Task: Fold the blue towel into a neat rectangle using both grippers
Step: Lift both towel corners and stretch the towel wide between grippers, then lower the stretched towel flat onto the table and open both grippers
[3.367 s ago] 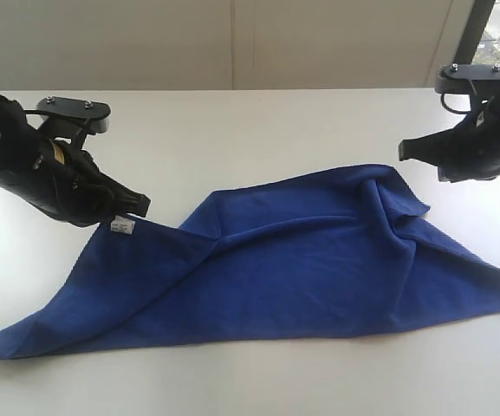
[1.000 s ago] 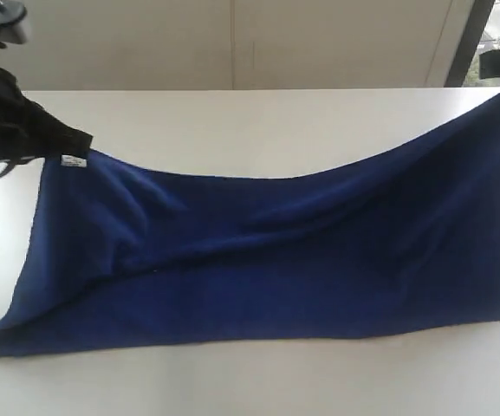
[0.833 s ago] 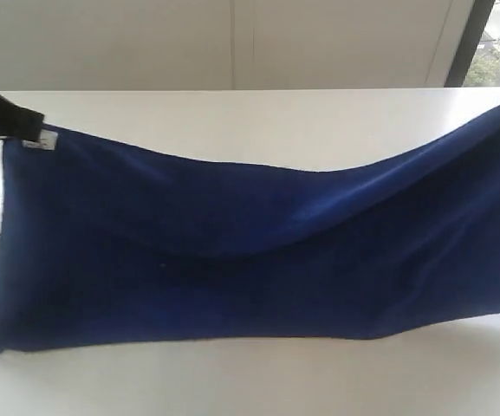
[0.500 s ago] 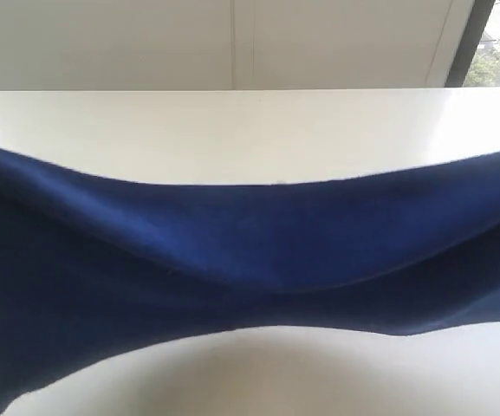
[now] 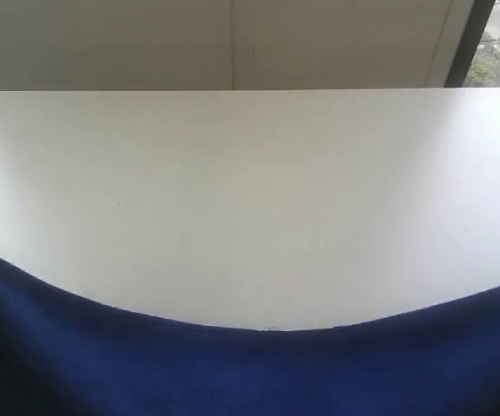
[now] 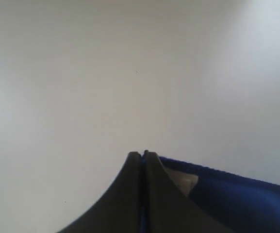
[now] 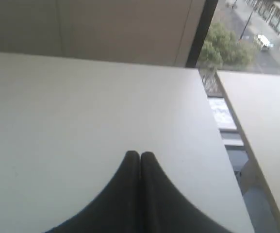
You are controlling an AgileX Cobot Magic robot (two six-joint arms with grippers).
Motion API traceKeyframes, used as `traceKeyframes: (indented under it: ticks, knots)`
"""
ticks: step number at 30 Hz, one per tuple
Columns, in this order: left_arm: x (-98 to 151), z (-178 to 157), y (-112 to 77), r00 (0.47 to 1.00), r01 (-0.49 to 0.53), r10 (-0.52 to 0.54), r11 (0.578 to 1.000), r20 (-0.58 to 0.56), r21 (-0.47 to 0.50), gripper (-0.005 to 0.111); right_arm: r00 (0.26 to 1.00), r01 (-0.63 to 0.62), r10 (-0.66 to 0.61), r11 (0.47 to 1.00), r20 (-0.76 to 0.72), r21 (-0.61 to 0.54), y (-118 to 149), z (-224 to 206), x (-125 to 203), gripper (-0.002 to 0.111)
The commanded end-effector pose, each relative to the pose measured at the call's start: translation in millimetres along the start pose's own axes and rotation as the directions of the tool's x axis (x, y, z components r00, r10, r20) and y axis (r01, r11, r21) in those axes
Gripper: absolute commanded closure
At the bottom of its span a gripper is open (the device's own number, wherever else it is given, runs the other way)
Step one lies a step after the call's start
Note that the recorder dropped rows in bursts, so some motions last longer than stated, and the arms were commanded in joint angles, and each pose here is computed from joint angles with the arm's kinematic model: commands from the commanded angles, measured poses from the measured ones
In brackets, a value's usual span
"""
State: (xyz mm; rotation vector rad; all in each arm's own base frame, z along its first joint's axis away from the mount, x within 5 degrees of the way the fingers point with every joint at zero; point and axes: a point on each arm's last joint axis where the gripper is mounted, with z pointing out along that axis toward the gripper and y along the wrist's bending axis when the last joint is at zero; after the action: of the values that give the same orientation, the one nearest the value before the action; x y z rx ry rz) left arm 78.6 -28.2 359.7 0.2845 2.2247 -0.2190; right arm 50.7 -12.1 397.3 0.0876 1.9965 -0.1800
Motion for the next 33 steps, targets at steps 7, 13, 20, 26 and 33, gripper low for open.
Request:
traceKeyframes:
  ticks: [7, 13, 20, 26, 33]
  knots:
    - [-6, 138, 11.1, 0.998, -0.026, 0.007, 0.961, -0.067, -0.274, 0.107, 0.981, -0.018, 0.013, 1.0, -0.196, -0.024, 14, 153, 20, 0.108]
    - [-4, 208, 38.6, 0.997, 0.041, -0.068, 0.903, -0.049, -0.427, 0.107, 0.954, -0.047, 0.033, 0.998, -0.298, -0.042, 23, 237, 43, 0.108]
    - [-8, 276, 65.3, 0.99, 0.081, -0.119, 0.925, -0.08, -0.371, 0.107, 0.944, -0.054, 0.03, 0.996, -0.328, -0.065, 32, 315, 75, 0.108]
    - [-31, 320, 74.1, 0.988, 0.111, -0.142, 0.927, -0.061, -0.359, 0.107, 0.933, -0.069, 0.05, 0.997, -0.357, -0.04, 25, 372, 85, 0.108]
    - [-30, 357, 86.0, 0.979, 0.137, -0.188, 0.899, -0.085, -0.417, 0.107, 0.916, -0.089, 0.09, 0.996, -0.391, 0.021, 2, 423, 84, 0.108]
